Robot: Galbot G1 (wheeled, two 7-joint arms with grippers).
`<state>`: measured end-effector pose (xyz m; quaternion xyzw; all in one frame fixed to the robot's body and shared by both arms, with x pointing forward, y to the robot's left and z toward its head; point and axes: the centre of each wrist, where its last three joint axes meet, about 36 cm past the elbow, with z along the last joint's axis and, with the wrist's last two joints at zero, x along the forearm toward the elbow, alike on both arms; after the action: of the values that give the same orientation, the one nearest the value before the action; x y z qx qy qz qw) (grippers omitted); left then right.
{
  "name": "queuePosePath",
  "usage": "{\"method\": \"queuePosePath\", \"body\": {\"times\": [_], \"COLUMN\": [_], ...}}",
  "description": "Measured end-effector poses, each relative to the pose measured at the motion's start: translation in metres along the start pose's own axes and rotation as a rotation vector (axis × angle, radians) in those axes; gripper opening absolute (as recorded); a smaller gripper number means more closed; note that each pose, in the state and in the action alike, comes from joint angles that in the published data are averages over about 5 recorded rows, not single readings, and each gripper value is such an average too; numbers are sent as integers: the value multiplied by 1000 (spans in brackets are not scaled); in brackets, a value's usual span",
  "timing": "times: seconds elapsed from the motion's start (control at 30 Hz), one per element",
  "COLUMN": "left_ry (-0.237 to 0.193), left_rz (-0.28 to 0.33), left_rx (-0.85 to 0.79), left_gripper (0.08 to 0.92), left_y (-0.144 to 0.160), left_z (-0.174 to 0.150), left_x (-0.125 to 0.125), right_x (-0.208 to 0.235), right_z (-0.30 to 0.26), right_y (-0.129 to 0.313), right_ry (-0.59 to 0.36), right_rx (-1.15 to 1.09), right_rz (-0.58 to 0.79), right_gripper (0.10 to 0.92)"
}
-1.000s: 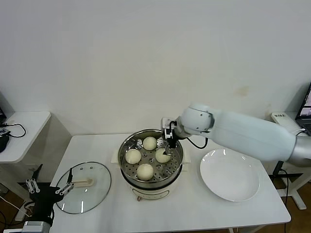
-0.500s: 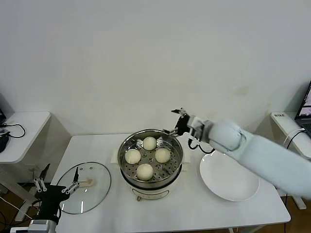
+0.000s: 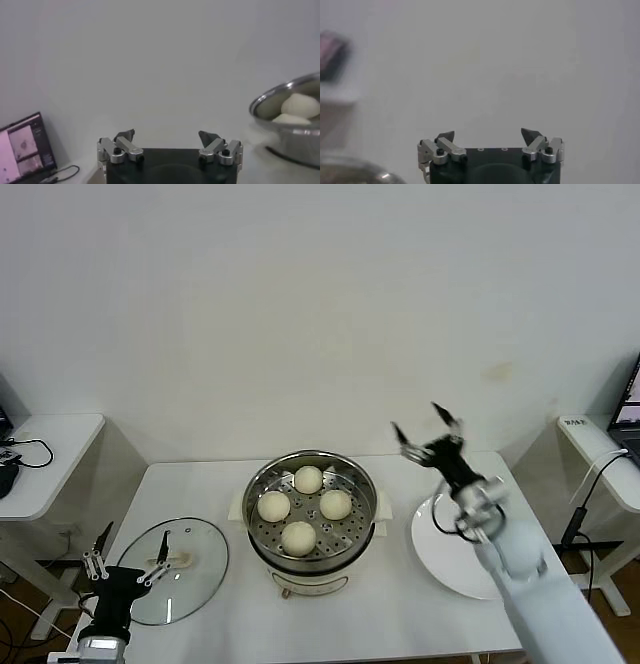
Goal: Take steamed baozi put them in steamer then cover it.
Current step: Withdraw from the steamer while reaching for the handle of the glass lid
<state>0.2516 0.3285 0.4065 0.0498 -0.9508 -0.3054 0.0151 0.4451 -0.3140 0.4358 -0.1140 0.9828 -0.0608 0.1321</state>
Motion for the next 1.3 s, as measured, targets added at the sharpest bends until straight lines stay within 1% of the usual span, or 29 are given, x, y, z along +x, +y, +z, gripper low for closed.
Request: {"method": "queuePosePath", "body": {"times": [0.13,0.23,0.4,0.57,0.77,0.93,1.03,1.17,1.3], "left_ry": [10,12,-2,-21,-44,-64,-70,-69,-70], "left_rz": [11,33,84,138,197,237,258,278,283], "left_rx": [-211,-378,-621,-796,-923,-983,-1008,-1035,-1056], "left_gripper": [823,823,823,823,823,823,823,823,823], "left_y": [6,10,12,11,10,6,5,5,8], "left_z": [23,39,65,87,105,119,128,137,141], "left_x": [4,10,16,13,1,-14,-23,-36,-50], "right_x": [49,81,120,150,175,191,199,206,210], "right_z": [20,29,39,41,38,35,34,35,37], "right_y": [-3,-2,-3,-6,-5,-5,-5,-5,-1], "right_ry": [43,80,123,162,191,214,227,238,251], "right_rx": [-38,-54,-59,-55,-54,-49,-45,-42,-44], "right_rz": [117,187,293,381,452,499,519,537,547], "right_gripper": [823,823,823,823,823,823,823,823,823]}}
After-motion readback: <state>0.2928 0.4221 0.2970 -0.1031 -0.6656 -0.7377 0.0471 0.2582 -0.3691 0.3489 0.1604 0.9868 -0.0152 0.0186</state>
